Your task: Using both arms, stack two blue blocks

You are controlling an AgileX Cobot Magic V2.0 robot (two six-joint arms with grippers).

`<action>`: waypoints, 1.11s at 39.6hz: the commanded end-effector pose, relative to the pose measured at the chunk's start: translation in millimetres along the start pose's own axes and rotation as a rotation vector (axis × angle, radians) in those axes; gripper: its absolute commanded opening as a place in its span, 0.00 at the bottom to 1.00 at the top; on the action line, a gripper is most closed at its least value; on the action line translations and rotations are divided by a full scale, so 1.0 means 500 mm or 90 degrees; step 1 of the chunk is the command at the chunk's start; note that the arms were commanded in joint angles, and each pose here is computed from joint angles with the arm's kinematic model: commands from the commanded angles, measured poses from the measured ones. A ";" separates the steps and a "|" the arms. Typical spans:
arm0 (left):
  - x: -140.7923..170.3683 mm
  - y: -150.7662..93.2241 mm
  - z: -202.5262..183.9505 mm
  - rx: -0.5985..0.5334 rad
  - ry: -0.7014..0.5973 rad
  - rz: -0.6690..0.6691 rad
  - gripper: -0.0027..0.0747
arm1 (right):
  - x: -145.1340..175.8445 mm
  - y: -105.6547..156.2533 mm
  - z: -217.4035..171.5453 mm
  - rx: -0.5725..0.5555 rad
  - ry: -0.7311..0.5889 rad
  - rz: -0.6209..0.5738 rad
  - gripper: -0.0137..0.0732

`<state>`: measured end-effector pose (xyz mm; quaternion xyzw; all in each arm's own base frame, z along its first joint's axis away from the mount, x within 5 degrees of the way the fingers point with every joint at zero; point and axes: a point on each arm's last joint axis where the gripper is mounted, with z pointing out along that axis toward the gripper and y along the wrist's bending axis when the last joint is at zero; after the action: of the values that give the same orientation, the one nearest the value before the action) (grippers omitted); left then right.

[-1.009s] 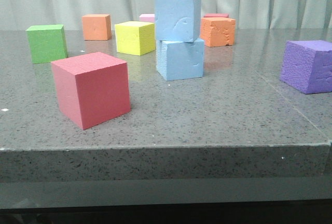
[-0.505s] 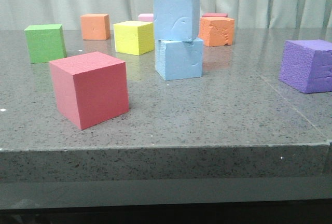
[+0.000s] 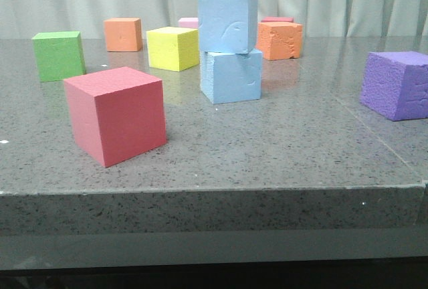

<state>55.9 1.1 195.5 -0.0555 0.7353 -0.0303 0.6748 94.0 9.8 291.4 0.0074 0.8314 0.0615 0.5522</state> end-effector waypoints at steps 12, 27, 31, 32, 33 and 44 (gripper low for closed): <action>-0.017 0.000 -0.003 0.001 -0.066 -0.005 0.01 | -0.028 0.003 -0.006 -0.005 -0.061 -0.003 0.08; -0.017 0.000 -0.003 0.001 -0.066 -0.005 0.01 | 0.034 -0.004 -0.013 -0.011 -0.220 -0.098 0.08; -0.017 0.000 -0.003 0.001 -0.066 -0.005 0.01 | 0.075 -0.012 -0.010 0.000 -0.251 -0.098 0.08; -0.017 0.000 -0.003 0.001 -0.066 -0.005 0.01 | 0.084 -0.013 -0.011 0.003 -0.257 -0.098 0.08; -0.017 0.000 -0.003 0.001 -0.066 -0.005 0.01 | 0.099 -0.016 -0.008 0.005 -0.253 -0.096 0.08; -0.017 0.000 -0.003 0.001 -0.066 -0.005 0.01 | 0.203 -0.027 0.005 0.005 -0.227 -0.063 0.08</action>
<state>55.9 1.1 195.5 -0.0555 0.7353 -0.0303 0.6748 59.0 5.6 191.1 -0.0253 0.7498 0.0328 0.6604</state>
